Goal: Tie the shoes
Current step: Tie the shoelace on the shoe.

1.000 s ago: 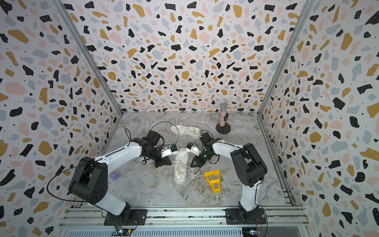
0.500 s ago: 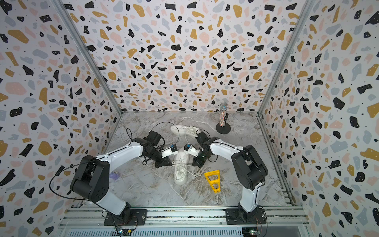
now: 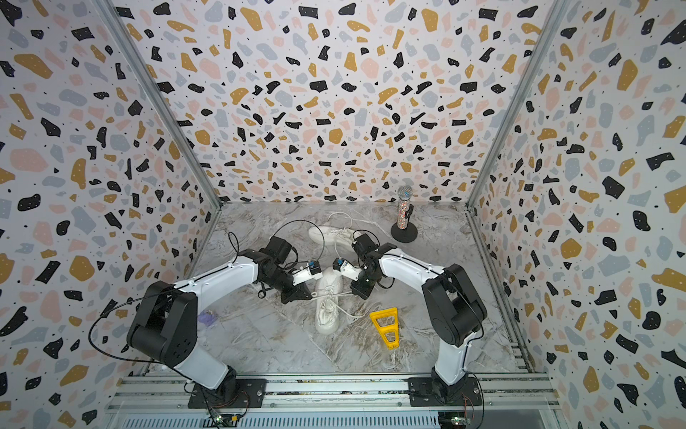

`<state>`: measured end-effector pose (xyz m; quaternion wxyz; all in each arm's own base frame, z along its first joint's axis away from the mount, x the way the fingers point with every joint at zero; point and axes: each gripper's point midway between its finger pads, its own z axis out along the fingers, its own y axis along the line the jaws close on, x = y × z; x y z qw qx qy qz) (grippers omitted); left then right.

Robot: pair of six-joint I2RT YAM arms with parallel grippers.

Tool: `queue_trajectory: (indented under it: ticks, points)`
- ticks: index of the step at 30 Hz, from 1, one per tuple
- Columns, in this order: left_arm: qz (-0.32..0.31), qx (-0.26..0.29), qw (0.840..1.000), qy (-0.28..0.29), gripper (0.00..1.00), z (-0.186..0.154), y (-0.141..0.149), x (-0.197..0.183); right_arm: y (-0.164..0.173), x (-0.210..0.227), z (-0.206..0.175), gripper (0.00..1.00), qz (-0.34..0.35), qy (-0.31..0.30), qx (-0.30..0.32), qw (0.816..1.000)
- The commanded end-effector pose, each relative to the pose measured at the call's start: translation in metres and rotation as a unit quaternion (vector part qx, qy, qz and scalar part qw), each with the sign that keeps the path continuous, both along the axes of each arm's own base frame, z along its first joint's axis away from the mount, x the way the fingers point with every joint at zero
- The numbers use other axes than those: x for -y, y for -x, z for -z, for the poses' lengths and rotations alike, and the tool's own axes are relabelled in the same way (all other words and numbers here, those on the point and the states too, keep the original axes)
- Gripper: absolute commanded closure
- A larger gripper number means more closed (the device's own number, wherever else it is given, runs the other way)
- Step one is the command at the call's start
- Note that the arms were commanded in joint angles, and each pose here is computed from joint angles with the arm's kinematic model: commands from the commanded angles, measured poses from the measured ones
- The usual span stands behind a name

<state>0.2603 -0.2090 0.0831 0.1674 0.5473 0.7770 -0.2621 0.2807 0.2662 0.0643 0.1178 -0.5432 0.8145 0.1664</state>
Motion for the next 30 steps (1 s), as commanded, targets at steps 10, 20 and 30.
queue_trajectory:
  ticks: [10, 20, 30]
  points:
    - [-0.024, -0.028, 0.999, -0.006, 1.0, -0.001, 0.004, -0.009, 0.01, -0.031, -0.023, 0.96, -0.019, -0.113, -0.1, 0.988]
    - [-0.023, -0.032, 0.999, -0.001, 1.0, 0.0, 0.004, -0.007, 0.0, -0.026, -0.034, 0.67, 0.037, -0.185, -0.176, 0.966]
    - [-0.025, -0.03, 0.999, 0.002, 1.0, -0.003, 0.003, -0.006, 0.006, -0.035, -0.029, 0.42, 0.054, -0.219, -0.22, 0.949]
